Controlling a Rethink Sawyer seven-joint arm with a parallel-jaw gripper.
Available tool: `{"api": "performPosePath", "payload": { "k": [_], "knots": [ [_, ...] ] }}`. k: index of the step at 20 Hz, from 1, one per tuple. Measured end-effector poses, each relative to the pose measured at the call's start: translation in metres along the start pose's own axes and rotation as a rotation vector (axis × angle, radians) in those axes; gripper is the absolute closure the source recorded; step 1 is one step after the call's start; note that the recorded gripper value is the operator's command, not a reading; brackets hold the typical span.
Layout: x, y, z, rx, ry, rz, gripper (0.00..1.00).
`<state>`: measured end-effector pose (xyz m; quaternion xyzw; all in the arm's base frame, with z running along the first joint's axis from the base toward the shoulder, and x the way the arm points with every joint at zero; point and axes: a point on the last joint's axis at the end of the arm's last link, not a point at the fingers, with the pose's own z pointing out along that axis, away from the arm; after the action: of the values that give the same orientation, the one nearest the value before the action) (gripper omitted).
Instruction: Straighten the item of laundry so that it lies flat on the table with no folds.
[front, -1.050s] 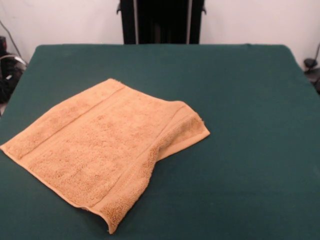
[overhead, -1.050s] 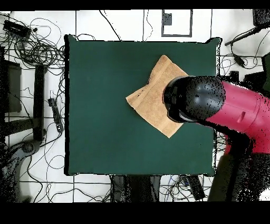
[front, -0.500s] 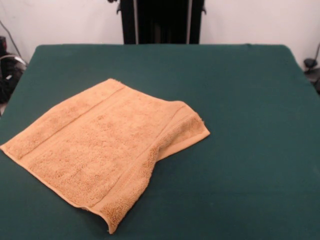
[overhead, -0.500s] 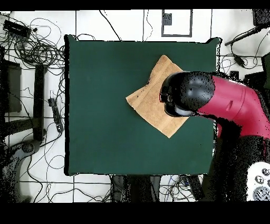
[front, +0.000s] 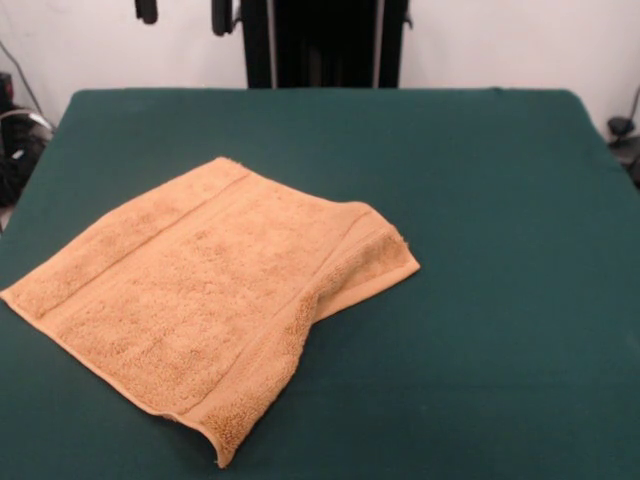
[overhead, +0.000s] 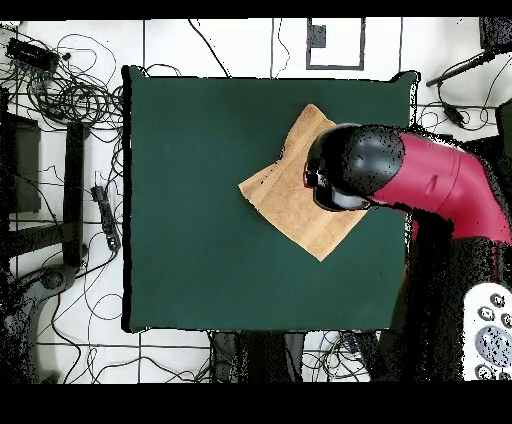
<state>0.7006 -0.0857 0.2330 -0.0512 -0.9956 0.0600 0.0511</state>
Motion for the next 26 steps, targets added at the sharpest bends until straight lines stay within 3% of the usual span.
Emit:
{"api": "performPosePath", "payload": {
  "k": [9,15,19,26],
  "knots": [
    [-0.016,-0.010,-0.063,-0.002,0.056,0.017,0.00],
    [-0.027,-0.016,-0.101,0.005,0.022,0.028,0.00],
    [-0.030,-0.018,-0.115,0.009,-0.007,0.031,0.00],
    [-0.031,-0.019,-0.118,0.010,-0.013,0.032,0.00]
  ]
}}
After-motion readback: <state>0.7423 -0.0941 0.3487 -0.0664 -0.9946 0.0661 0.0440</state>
